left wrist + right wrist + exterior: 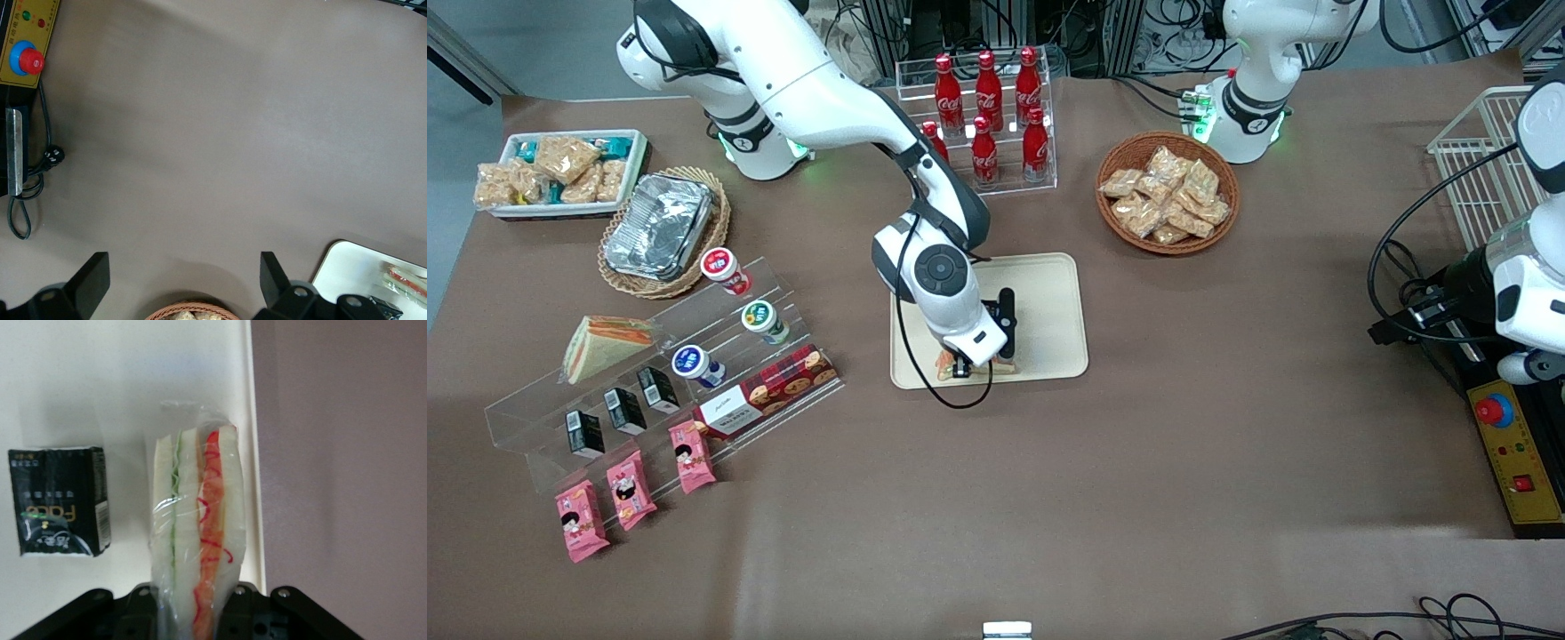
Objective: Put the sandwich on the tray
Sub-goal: 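Lower the sandwich onto the tray beside the black box, then open the right gripper and lift it away from the sandwich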
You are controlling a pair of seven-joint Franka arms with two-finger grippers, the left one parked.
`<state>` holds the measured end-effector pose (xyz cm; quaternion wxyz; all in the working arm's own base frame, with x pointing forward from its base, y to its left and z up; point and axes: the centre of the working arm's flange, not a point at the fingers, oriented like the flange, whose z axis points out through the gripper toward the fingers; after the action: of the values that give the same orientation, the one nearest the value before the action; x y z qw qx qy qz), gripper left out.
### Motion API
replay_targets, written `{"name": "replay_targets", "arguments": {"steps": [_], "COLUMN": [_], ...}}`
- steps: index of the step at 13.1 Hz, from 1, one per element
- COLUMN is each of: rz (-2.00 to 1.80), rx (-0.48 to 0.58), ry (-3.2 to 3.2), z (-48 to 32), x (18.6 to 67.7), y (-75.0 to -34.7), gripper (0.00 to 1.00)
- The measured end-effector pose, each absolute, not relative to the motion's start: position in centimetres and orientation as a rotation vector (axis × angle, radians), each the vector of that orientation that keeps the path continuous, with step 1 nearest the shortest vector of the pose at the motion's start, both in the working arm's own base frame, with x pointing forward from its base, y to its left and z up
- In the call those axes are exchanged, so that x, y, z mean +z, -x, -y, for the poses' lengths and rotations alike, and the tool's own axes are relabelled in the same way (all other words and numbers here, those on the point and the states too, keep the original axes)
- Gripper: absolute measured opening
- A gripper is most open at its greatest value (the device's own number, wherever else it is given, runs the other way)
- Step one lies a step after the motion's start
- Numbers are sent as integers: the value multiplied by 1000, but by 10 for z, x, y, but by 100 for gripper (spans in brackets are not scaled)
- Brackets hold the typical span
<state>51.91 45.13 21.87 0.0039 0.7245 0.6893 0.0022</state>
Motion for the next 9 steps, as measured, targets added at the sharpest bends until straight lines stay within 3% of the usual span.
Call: {"name": "replay_targets", "arguments": {"steps": [1, 2, 9], "rz": [-2155, -2150, -2078], "rx": [5, 1, 68], "ry": [-2276, -2279, -2324], "z": [-451, -450, -426], "x": [218, 217, 243], "y": [-519, -519, -548], "gripper": [20, 26, 97]}}
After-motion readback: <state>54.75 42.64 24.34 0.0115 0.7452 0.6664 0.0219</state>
